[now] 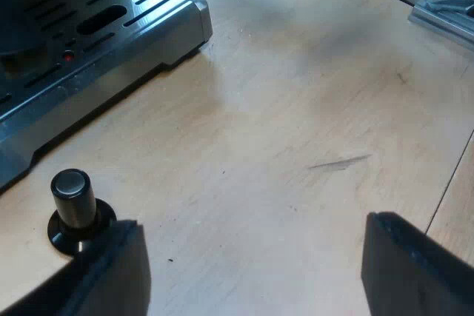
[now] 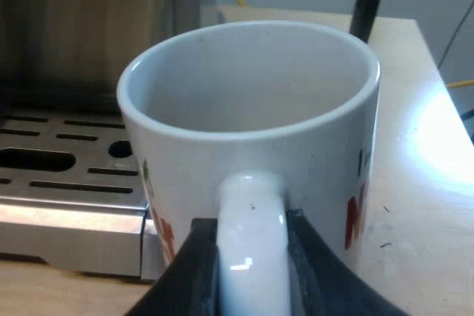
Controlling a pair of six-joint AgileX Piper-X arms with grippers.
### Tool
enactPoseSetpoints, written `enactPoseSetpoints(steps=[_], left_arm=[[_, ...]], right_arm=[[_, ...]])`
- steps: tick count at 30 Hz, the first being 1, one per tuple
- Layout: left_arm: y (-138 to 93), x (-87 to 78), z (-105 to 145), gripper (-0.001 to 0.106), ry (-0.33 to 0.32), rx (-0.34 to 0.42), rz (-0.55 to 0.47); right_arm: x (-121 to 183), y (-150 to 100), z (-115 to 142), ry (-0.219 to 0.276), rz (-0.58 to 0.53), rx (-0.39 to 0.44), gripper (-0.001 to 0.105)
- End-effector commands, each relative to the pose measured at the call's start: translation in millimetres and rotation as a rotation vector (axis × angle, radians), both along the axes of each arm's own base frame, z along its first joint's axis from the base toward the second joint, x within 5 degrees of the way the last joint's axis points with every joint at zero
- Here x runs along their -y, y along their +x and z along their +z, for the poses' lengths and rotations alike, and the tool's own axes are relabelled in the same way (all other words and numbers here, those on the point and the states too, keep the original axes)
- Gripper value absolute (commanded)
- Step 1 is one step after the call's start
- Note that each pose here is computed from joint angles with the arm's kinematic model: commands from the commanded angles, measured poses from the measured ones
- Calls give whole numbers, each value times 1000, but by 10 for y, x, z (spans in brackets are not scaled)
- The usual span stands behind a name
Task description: Remove mug from coffee machine
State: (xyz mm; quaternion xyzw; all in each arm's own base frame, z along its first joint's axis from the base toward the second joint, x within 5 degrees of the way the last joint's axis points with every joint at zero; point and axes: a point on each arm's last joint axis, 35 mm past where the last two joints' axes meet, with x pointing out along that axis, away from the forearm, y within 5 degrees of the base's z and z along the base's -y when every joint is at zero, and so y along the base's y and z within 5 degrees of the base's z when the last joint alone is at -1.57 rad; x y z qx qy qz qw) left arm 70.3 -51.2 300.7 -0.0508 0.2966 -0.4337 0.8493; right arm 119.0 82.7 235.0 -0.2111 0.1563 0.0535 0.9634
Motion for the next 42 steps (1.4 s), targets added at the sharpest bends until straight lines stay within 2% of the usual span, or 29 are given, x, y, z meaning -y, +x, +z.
enactPoseSetpoints(steps=[1,9,13,21,25,28,30,34,42], left_arm=[[-14,1,5,62,-12,-10,-7],[-14,1,5,62,-12,-10,-7],[-14,1,5,62,-12,-10,-7],[-14,1,5,62,-12,-10,-7],[-5,2,14,62,-13,3,0],[26,-3,40,62,-1,46,46],[42,-3,60,62,-1,71,65],[65,8,110,62,-24,119,66],[69,9,118,62,-28,126,66]], right_arm=[[5,10,-8,43,-31,73,0],[94,6,-292,51,-102,101,0],[177,63,-339,53,-140,85,0],[406,362,-414,150,-110,38,0],[466,453,-467,177,-88,18,0],[503,540,-509,193,-87,23,0],[500,574,-530,191,-86,27,0],[481,653,-614,146,-72,21,0],[450,787,-733,114,-58,51,0]])
